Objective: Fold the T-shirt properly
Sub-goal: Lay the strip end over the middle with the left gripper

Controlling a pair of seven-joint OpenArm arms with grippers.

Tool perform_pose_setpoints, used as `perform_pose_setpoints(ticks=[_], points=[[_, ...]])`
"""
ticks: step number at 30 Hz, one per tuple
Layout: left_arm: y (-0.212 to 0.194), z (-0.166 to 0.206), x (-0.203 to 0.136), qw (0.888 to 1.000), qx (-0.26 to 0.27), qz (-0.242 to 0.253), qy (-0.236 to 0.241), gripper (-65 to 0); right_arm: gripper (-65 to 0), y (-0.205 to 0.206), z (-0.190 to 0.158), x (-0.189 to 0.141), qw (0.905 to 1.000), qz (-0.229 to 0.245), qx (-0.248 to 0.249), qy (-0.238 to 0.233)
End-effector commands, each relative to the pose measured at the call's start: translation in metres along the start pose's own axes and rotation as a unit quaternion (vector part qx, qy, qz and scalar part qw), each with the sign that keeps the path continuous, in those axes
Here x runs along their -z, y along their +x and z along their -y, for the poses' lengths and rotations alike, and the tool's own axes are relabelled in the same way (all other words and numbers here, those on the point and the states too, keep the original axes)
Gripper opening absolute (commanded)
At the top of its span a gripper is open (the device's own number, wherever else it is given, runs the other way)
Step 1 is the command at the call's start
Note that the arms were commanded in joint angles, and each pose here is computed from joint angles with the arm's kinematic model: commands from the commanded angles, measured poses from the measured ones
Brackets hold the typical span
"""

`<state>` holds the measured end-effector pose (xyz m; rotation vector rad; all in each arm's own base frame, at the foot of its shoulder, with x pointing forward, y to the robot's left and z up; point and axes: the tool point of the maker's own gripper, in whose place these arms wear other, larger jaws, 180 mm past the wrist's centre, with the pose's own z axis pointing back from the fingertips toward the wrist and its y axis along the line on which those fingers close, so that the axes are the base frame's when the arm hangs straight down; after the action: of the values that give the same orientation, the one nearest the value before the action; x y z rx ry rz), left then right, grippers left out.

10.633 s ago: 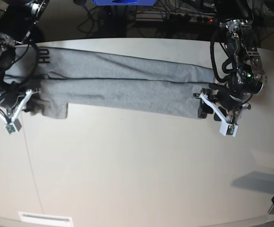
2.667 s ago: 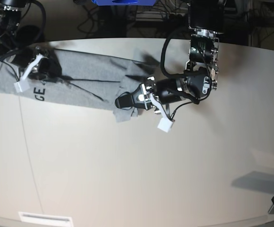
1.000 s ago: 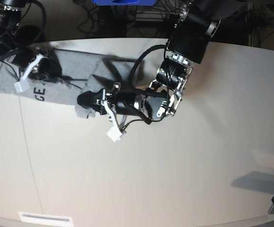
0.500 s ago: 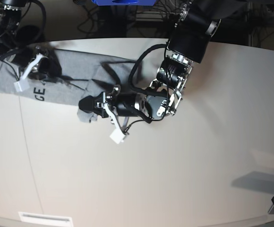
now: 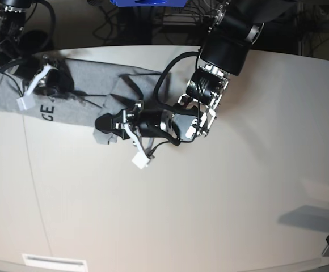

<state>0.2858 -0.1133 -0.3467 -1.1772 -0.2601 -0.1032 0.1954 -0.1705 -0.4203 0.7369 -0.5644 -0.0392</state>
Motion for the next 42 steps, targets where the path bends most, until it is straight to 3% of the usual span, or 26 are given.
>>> perform_pose_setpoints(ticks=[1,5,11,18,22,26,35,42], points=[[0.014,0.019,0.0,0.999,0.016,0.014,-0.025,-57.9,-64.9,-0.006,0.007,-0.005,0.9996,-0.022,-0.007,-0.016],[0.014,0.025,0.003,0.999,0.016,0.015,-0.033,-49.4,-64.9,-0.006,0.007,-0.005,0.9996,-0.022,-0.007,-0.016],[0.013,0.04,0.006,0.995,0.064,0.017,-0.07,-48.5,-64.9,-0.006,0.007,-0.005,0.9996,-0.022,-0.007,-0.016],[0.017,0.057,0.014,0.993,0.073,0.019,-0.09,-48.2,-64.9,-0.006,0.006,-0.004,0.9996,-0.022,-0.006,-0.015],[0.024,0.074,0.014,0.987,0.11,0.025,-0.113,-43.5,-64.9,-0.006,0.006,-0.004,0.9996,-0.022,-0.006,-0.015],[0.037,0.076,0.002,0.986,0.098,0.048,-0.129,-43.5,-64.9,-0.006,0.006,-0.004,0.9996,-0.022,-0.006,-0.015],[0.033,0.035,-0.039,0.989,0.126,0.037,-0.065,-43.8,-64.9,-0.007,0.006,-0.004,0.9996,-0.022,-0.006,-0.016],[0.02,0.033,-0.042,0.989,0.126,0.032,-0.065,-45.0,-64.9,-0.007,0.006,-0.004,0.9996,-0.022,-0.005,-0.015]])
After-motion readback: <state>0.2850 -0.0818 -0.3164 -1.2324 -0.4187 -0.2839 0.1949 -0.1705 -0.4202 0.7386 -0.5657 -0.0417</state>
